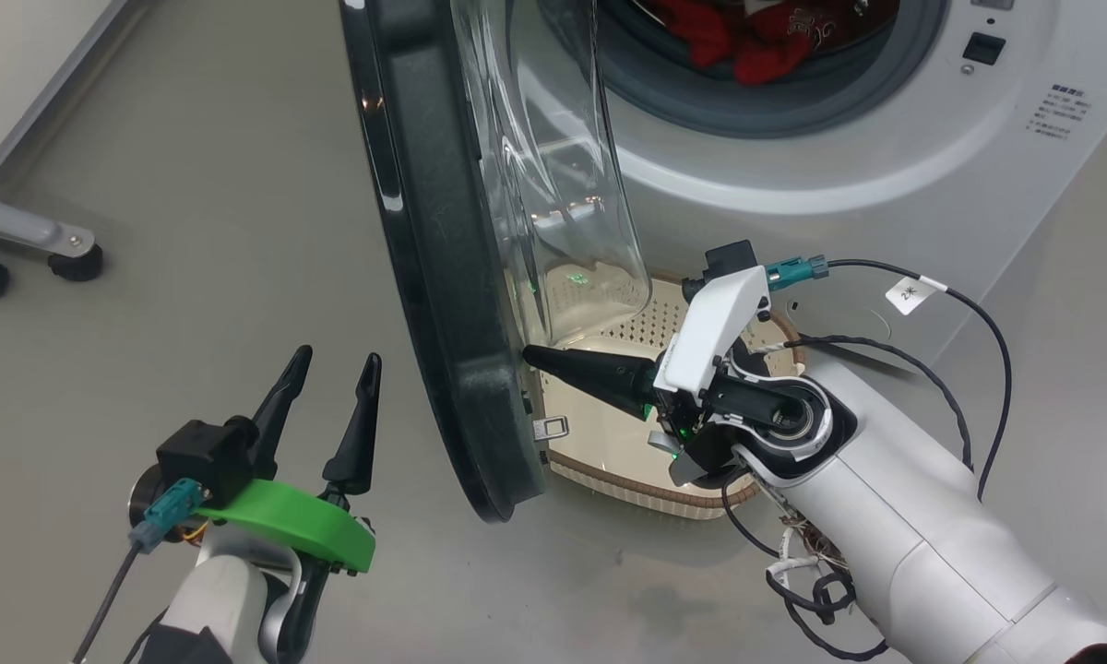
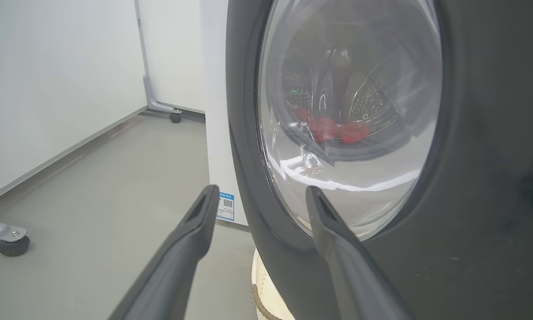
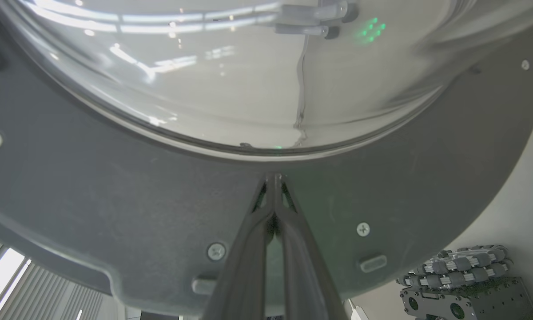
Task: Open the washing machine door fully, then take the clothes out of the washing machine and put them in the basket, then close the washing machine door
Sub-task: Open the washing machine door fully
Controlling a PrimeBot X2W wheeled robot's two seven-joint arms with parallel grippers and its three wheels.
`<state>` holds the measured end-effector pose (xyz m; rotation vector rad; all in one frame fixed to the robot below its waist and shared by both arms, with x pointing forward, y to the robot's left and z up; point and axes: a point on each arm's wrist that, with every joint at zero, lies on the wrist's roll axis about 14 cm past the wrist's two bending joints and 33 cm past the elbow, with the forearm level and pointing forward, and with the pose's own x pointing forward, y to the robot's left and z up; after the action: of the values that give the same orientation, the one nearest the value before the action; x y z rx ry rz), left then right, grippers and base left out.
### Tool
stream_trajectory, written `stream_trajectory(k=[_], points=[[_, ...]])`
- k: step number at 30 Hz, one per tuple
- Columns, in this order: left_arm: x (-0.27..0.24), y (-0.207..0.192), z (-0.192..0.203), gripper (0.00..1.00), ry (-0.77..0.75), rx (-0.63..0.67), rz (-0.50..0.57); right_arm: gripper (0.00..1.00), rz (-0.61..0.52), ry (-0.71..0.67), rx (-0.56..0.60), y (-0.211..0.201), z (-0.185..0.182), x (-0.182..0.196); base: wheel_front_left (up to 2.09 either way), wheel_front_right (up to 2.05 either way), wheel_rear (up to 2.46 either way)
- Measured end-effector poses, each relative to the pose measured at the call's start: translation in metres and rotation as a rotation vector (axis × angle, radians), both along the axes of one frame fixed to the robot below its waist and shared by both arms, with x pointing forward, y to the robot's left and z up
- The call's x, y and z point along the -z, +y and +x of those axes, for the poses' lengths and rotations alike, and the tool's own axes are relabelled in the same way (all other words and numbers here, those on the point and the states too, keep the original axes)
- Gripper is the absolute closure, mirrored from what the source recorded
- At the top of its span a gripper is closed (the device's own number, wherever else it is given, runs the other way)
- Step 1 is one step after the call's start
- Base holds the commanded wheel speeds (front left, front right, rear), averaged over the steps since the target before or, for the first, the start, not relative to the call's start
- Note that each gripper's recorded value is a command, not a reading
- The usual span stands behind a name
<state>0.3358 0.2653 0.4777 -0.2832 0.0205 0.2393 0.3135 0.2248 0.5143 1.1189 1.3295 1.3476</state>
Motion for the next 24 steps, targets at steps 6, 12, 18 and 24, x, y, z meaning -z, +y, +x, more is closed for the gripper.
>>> stream_trajectory(k=[6,12,18,24], points=[[-0.005,0.015,-0.018,0.00,-0.017,-0.051,0.002,1.00,0.019,-0.008,-0.005,0.006,-0.015,-0.014,0.00,0.00,0.00],[-0.007,0.019,-0.017,0.00,-0.027,-0.055,0.004,1.00,0.026,0.010,0.097,-0.002,0.001,-0.017,0.00,0.00,0.00],[-0.007,0.014,-0.010,0.00,-0.034,-0.034,-0.002,1.00,0.019,0.031,0.242,-0.019,0.026,-0.012,0.00,0.00,0.00],[-0.008,0.006,-0.001,0.00,-0.043,-0.004,-0.005,1.00,0.034,0.019,0.403,-0.041,0.055,-0.017,0.00,0.00,0.00]])
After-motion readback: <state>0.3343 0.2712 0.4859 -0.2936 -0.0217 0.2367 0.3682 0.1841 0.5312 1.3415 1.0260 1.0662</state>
